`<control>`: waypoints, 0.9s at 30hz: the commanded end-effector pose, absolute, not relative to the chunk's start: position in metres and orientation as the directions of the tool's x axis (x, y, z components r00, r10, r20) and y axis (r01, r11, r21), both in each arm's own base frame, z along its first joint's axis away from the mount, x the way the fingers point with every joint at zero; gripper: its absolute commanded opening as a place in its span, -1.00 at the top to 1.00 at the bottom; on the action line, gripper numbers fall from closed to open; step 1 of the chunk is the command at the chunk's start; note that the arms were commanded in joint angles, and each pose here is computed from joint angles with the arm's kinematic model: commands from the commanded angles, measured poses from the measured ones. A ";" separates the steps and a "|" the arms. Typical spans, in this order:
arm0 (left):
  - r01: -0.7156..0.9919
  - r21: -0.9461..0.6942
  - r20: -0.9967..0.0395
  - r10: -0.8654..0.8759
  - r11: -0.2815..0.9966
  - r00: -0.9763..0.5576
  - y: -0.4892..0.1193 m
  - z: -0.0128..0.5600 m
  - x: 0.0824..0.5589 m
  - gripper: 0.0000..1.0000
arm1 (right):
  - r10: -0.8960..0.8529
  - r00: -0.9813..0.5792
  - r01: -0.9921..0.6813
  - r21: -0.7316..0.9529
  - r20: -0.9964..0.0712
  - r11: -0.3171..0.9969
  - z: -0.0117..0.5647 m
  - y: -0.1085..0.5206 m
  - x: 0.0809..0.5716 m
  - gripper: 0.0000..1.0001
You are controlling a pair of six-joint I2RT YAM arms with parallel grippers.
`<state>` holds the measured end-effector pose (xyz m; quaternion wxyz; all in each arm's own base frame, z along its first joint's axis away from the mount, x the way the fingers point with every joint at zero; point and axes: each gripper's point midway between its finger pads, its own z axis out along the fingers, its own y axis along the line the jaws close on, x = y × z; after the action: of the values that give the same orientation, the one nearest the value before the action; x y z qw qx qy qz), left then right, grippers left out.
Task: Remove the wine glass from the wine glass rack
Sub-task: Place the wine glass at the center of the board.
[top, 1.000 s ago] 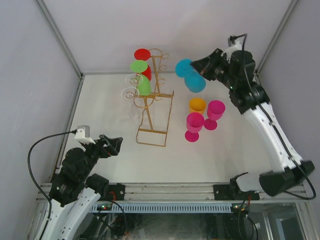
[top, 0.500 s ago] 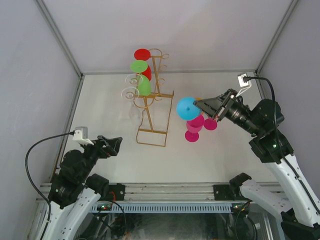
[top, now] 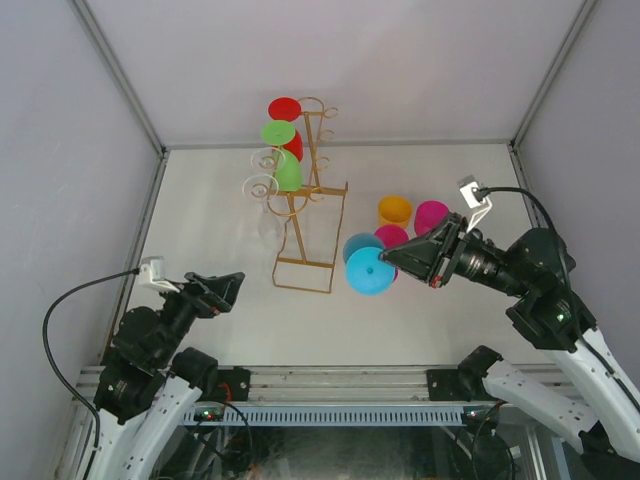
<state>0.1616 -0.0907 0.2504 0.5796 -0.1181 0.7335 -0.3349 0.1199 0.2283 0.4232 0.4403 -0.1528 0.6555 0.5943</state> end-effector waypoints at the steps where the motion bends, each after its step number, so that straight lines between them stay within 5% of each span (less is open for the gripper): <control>1: 0.238 -0.693 -0.720 -0.635 0.681 -0.279 -0.093 0.273 0.158 -1.00 | 0.290 -0.580 -0.746 0.640 -0.761 0.186 0.419 0.238 0.106 1.00; 16: 0.463 -0.763 -0.644 -0.591 0.451 -0.486 -0.150 0.291 0.127 -1.00 | 0.270 -0.670 -0.686 0.716 -0.691 0.131 0.384 0.261 0.094 1.00; 27: 0.544 -0.801 -0.588 -0.502 0.250 -0.635 -0.188 0.309 0.109 -0.98 | 0.325 -0.685 -0.620 0.756 -0.652 0.210 0.338 0.271 0.115 1.00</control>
<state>0.1254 -0.1738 0.2868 0.4422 -0.0200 0.7042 -0.5551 0.1080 0.2696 0.3147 0.3449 -0.1280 0.7168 0.5924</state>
